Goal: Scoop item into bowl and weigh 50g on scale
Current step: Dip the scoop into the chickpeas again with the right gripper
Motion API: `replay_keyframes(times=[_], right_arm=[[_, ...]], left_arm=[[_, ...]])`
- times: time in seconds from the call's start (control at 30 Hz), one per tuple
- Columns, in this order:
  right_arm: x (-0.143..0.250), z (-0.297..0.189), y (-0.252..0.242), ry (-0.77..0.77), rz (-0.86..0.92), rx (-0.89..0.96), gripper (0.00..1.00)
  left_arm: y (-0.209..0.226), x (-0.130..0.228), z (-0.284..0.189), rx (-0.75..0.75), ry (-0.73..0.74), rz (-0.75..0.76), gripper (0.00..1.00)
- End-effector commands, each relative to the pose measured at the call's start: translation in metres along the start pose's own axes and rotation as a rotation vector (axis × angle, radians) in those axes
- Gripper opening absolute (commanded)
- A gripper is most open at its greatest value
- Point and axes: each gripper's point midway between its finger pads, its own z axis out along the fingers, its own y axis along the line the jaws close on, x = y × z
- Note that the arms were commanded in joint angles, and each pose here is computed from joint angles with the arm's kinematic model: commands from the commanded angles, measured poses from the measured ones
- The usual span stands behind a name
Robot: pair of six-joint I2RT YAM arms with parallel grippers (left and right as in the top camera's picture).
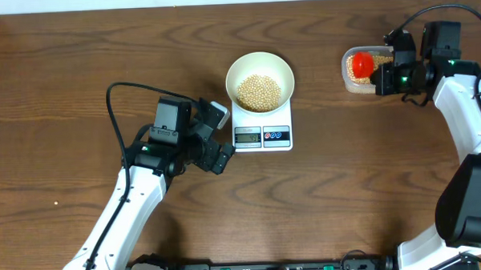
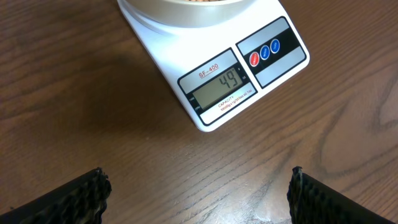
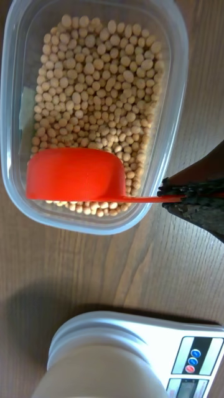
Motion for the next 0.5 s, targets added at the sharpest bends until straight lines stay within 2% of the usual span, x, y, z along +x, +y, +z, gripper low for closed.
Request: replay_keyframes(times=[0.0, 0.47], right_arm=[[-0.0020, 0.0037, 0.0069, -0.002, 0.007, -0.039, 0.01], [-0.0025, 0.0040, 0.0129, -0.005, 0.005, -0.069, 0.01]], left_arm=[[0.0001, 0.0020, 0.0008, 0.004, 0.004, 0.001, 0.93], [0.0001, 0.0020, 0.0008, 0.004, 0.004, 0.001, 0.93]])
